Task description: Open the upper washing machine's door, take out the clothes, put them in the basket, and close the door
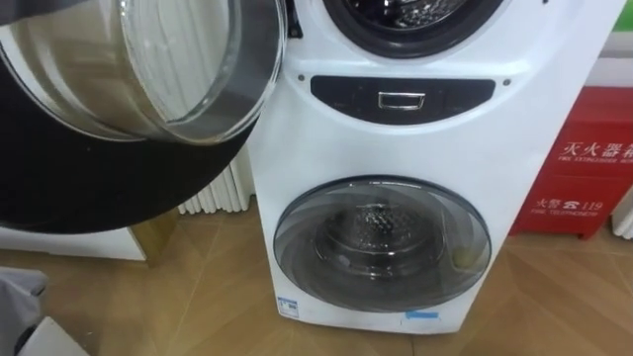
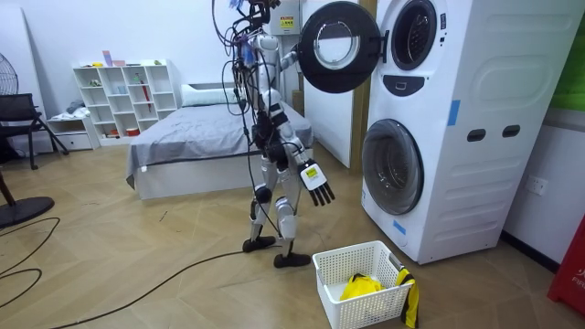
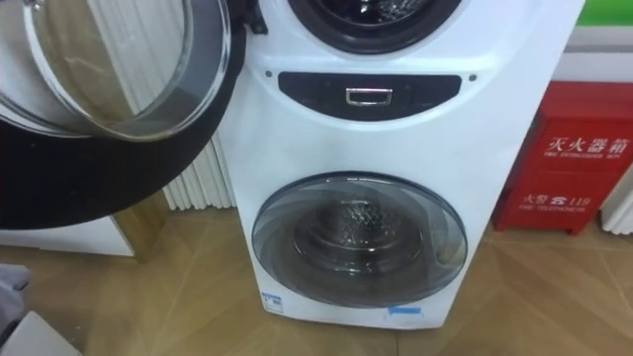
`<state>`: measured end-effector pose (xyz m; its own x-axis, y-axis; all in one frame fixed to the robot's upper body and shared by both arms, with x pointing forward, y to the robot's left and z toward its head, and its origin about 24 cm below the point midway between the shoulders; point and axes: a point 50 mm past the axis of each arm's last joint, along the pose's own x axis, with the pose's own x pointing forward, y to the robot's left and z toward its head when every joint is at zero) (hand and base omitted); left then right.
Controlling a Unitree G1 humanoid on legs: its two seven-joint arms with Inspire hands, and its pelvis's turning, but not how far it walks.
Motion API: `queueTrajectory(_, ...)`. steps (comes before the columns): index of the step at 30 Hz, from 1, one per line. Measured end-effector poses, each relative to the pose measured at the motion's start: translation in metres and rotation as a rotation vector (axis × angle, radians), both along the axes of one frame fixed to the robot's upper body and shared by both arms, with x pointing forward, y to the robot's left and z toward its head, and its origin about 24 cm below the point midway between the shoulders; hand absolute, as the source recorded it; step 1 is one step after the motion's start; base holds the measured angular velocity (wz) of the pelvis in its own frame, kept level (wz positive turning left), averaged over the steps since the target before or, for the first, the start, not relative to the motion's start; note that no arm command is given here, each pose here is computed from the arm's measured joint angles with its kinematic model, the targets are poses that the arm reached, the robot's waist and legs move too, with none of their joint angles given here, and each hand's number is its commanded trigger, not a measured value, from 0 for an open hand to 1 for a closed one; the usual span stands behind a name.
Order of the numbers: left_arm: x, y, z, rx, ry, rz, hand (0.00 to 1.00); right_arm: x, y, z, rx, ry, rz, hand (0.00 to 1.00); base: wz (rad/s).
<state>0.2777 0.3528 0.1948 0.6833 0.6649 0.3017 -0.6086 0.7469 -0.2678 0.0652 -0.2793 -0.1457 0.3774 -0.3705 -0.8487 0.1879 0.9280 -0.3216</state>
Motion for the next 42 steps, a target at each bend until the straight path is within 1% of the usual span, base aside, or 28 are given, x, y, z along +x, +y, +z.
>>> queueTrajectory(5,-0.001,-0.005,-0.019,-0.01,0.06,-0.027,0.0,-0.005,0.004,-0.002,0.008,0.021,0.022,0.0,0.0)
queueTrajectory(6,-0.001,-0.007,-0.026,-0.042,0.062,-0.043,0.0,-0.004,0.005,-0.002,0.009,0.021,0.028,0.0,0.0)
queueTrajectory(9,0.002,-0.015,-0.045,-0.2,0.042,-0.096,0.0,-0.003,0.014,-0.005,0.018,0.031,0.078,0.0,-0.01)
queueTrajectory(10,0.001,-0.016,-0.049,-0.225,0.04,-0.1,0.0,-0.002,0.015,-0.005,0.018,0.03,0.088,0.0,-0.09)
queueTrajectory(12,0.001,-0.025,-0.066,-0.323,0.048,-0.134,0.0,0.003,0.017,-0.004,0.016,0.02,0.108,0.0,-0.11)
queueTrajectory(13,0.002,-0.03,-0.07,-0.344,0.052,-0.149,0.0,0.004,0.018,-0.004,0.016,0.016,0.11,0.0,-0.03)
queueTrajectory(15,0.003,-0.044,-0.088,-0.4,0.085,-0.18,0.0,0.009,0.019,-0.003,0.015,-0.005,0.122,0.0,0.0)
queueTrajectory(16,0.003,-0.048,-0.093,-0.41,0.1,-0.194,0.0,0.009,0.02,-0.003,0.017,-0.006,0.123,0.0,-0.07)
queueTrajectory(18,0.005,-0.069,-0.111,-0.455,0.148,-0.262,0.0,0.009,0.026,-0.005,0.029,-0.008,0.122,0.0,-0.07)
queueTrajectory(19,0.006,-0.075,-0.115,-0.471,0.157,-0.272,0.0,0.009,0.029,-0.005,0.033,-0.008,0.128,0.0,-0.11)
queueTrajectory(22,0.007,-0.11,-0.137,-0.548,0.212,-0.355,0.0,0.009,0.042,-0.009,0.057,0.002,0.172,0.0,-0.07)
queueTrajectory(23,0.008,-0.115,-0.139,-0.564,0.212,-0.364,0.0,0.01,0.043,-0.009,0.058,0.002,0.174,0.0,0.0)
queueTrajectory(24,0.009,-0.125,-0.141,-0.54,0.231,-0.391,0.0,0.012,0.045,-0.009,0.06,-0.001,0.19,0.0,0.06)
queueTrajectory(25,0.01,-0.136,-0.142,-0.486,0.247,-0.424,0.0,0.017,0.046,-0.008,0.06,-0.008,0.206,0.0,0.06)
queueTrajectory(28,0.012,-0.155,-0.143,-0.403,0.264,-0.497,0.0,0.031,0.051,-0.006,0.062,-0.03,0.256,0.0,0.0)
queueTrajectory(29,0.013,-0.167,-0.142,-0.361,0.271,-0.547,0.0,0.038,0.055,-0.005,0.066,-0.04,0.288,0.0,0.03)
queueTrajectory(31,0.012,-0.196,-0.133,-0.283,0.26,-0.684,0.0,0.047,0.059,-0.001,0.066,-0.075,0.338,0.0,0.06)
queueTrajectory(32,0.012,-0.203,-0.131,-0.259,0.26,-0.718,0.0,0.049,0.061,0.0,0.065,-0.084,0.351,0.0,0.0)
queueTrajectory(33,0.01,-0.216,-0.13,-0.22,0.265,-0.781,0.0,0.052,0.063,0.001,0.068,-0.096,0.372,0.0,-0.05)
queueTrajectory(34,0.009,-0.22,-0.131,-0.204,0.27,-0.803,0.0,0.053,0.065,0.002,0.072,-0.101,0.384,0.0,-0.11)
queueTrajectory(35,0.008,-0.228,-0.132,-0.188,0.283,-0.833,0.0,0.055,0.069,0.003,0.079,-0.114,0.404,0.0,-0.14)
queueTrajectory(38,0.005,-0.237,-0.139,-0.156,0.319,-0.907,0.0,0.053,0.073,0.003,0.093,-0.111,0.429,0.0,-0.06)
queueTrajectory(39,0.002,-0.244,-0.144,-0.147,0.344,-0.947,0.0,0.051,0.073,0.002,0.1,-0.106,0.43,0.0,0.0)
queueTrajectory(42,-0.003,-0.255,-0.156,-0.14,0.403,-1.017,0.0,0.05,0.073,0.002,0.105,-0.105,0.429,0.0,-0.14)
